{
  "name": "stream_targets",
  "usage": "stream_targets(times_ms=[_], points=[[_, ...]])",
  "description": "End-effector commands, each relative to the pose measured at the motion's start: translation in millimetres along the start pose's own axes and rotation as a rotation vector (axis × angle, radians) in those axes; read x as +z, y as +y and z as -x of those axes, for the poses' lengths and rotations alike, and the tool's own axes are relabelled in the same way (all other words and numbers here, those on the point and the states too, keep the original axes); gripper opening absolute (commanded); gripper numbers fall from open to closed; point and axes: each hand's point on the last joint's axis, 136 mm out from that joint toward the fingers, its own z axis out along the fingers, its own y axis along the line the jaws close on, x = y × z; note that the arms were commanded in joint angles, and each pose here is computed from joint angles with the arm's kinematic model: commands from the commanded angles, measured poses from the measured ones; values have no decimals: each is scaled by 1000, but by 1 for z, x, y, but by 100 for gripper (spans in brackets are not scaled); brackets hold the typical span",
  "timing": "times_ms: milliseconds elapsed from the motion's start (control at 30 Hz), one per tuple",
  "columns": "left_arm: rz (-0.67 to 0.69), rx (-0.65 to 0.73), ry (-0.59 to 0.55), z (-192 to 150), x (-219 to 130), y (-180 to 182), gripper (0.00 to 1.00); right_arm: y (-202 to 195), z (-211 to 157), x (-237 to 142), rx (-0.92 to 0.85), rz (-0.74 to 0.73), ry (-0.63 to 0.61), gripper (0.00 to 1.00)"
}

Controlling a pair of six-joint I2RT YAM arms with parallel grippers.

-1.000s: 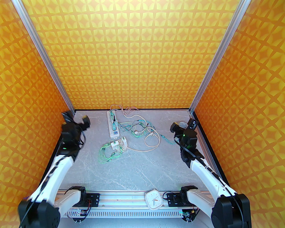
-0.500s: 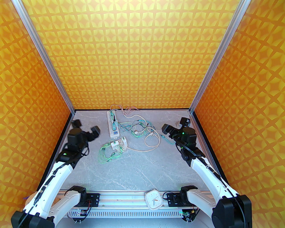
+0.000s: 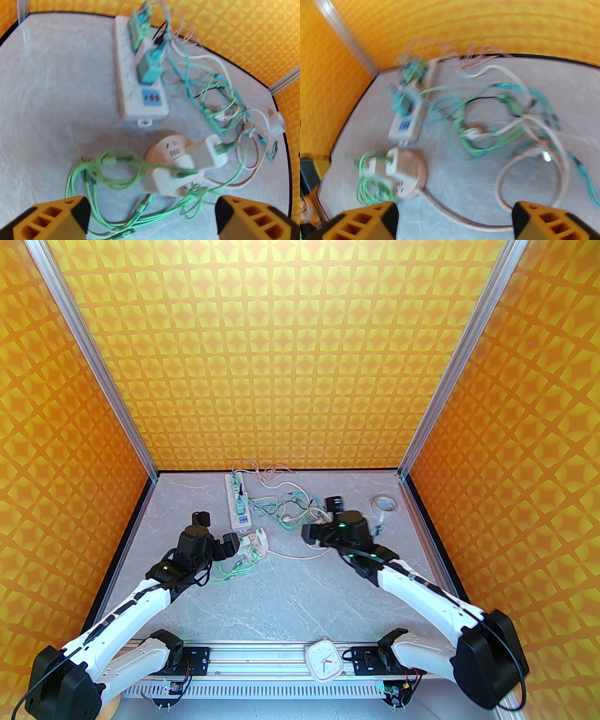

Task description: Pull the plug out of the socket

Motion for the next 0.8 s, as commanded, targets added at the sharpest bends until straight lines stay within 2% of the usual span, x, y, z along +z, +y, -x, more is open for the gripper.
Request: stream_targets(times_ms=[0, 100, 400, 767], points=[[-7, -18, -2, -4, -1, 0, 94, 17, -1, 15, -89, -14, 40, 56], [-13, -25, -15, -5, -1, 2, 96, 41, -6, 34, -157, -22, 79, 49], [-52, -140, 25, -26, 8, 3, 92, 86, -38, 95, -254, -30, 201, 49], [-55, -143, 30, -34, 8, 7, 94, 88, -53, 136, -273, -75, 274, 48]])
